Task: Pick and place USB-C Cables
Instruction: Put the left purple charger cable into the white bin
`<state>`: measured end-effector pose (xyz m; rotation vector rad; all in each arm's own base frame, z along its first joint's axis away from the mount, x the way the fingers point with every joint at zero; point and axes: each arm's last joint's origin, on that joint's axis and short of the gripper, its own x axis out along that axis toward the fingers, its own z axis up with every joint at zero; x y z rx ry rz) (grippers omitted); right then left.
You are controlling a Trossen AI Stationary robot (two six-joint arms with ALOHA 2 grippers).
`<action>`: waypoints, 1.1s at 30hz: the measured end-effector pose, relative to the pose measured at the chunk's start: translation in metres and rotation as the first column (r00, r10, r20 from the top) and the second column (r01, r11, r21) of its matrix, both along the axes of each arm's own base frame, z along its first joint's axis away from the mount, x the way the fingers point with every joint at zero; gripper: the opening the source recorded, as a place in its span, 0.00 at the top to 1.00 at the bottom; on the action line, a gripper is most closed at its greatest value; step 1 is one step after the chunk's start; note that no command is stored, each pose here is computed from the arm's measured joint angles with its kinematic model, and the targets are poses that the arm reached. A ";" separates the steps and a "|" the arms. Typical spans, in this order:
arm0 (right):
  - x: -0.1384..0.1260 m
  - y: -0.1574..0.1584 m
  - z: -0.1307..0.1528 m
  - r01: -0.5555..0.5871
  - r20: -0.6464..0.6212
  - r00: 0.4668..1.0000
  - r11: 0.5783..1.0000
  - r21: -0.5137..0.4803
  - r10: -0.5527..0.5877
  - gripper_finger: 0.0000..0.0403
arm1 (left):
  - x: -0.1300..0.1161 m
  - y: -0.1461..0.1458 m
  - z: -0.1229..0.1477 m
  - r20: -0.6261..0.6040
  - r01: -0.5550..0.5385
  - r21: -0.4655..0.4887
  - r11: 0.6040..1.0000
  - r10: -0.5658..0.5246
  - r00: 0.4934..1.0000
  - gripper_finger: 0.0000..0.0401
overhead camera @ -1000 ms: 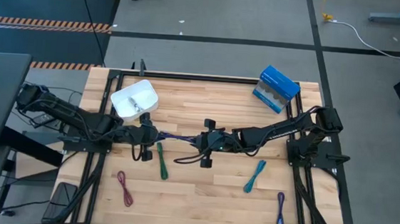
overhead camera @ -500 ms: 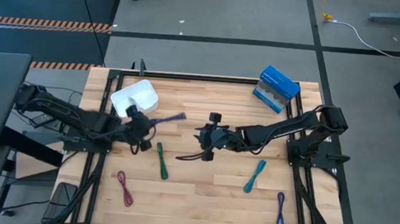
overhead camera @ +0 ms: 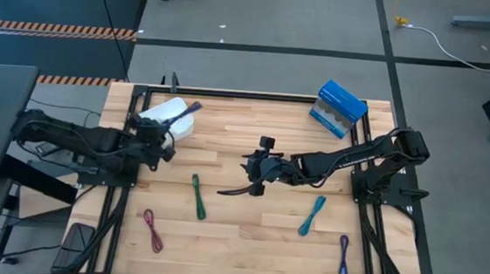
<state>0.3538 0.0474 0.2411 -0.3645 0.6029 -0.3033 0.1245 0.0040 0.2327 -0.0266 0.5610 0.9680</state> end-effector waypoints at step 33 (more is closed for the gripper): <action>0.000 0.001 0.000 -0.001 0.003 1.000 1.000 0.009 0.001 0.68 | 0.013 0.042 -0.035 -0.237 -0.357 -0.237 0.904 0.302 0.923 0.79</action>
